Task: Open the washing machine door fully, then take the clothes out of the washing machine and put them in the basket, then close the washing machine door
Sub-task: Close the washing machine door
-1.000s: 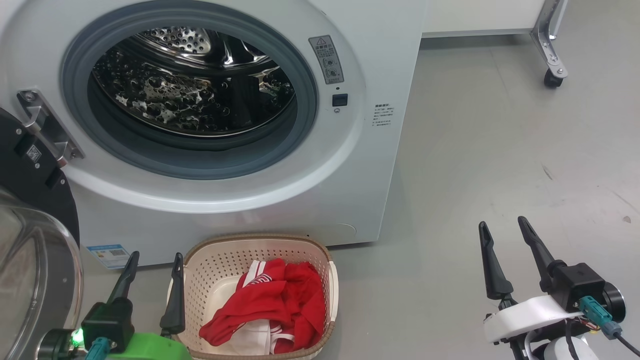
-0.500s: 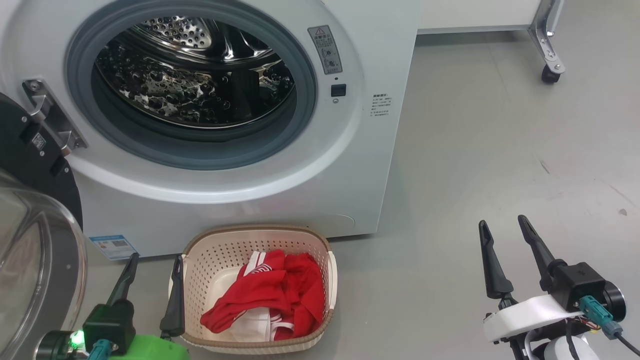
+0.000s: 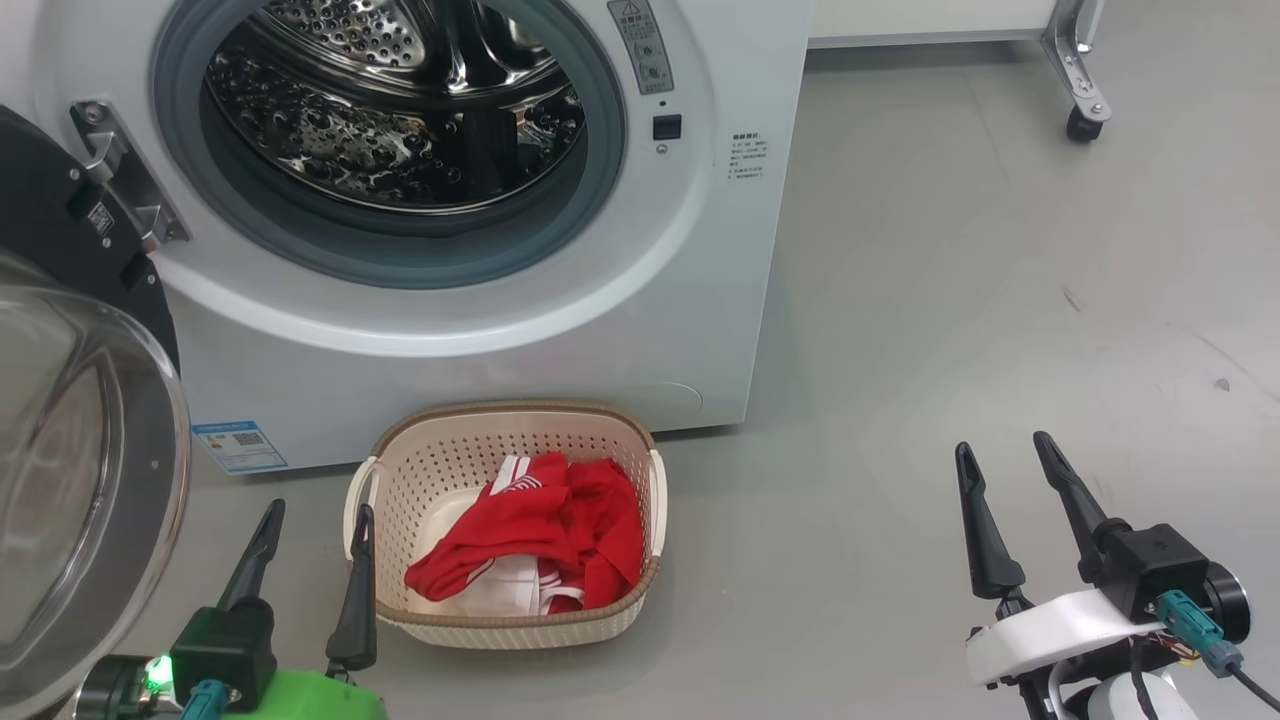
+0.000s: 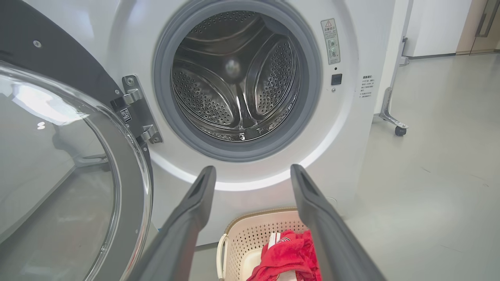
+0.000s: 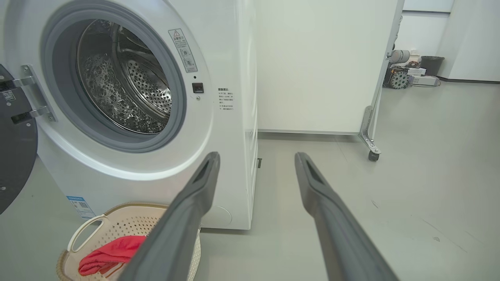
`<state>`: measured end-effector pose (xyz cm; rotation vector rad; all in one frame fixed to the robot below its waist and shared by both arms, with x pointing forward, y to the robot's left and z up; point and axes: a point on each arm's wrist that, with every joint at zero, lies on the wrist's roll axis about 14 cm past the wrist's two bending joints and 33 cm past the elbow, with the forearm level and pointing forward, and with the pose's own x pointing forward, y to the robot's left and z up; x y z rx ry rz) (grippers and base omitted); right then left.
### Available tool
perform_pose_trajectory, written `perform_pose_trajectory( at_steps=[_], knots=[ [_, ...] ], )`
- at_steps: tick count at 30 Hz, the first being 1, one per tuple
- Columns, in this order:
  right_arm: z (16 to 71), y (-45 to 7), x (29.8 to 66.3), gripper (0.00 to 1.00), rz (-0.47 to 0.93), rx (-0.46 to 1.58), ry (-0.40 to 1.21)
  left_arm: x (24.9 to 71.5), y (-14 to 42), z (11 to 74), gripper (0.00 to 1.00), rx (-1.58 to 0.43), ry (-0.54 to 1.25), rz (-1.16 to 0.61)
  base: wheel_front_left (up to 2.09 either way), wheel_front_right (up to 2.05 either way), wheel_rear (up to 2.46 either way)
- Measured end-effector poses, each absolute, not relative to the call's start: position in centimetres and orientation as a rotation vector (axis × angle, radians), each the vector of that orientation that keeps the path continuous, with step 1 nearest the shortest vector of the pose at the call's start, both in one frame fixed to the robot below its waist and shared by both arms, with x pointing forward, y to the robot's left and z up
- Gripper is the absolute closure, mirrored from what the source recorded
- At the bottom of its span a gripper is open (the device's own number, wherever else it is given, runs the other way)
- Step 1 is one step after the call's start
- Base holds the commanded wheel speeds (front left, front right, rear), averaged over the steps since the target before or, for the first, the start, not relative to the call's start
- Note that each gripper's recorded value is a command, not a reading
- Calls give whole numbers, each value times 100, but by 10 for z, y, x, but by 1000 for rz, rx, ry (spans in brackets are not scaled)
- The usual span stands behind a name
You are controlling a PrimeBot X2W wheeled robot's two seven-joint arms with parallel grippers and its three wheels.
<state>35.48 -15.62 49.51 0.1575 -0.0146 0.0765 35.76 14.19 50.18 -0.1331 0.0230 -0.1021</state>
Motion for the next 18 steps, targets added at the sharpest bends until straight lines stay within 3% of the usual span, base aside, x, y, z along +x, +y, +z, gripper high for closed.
perform_pose_trajectory(
  at_steps=[18],
  knots=[
    [496, -157, 354, 0, 76, 155, -15, 355, 144, 506, 0, -123, 12, -96, -61, 61, 0]
  ],
)
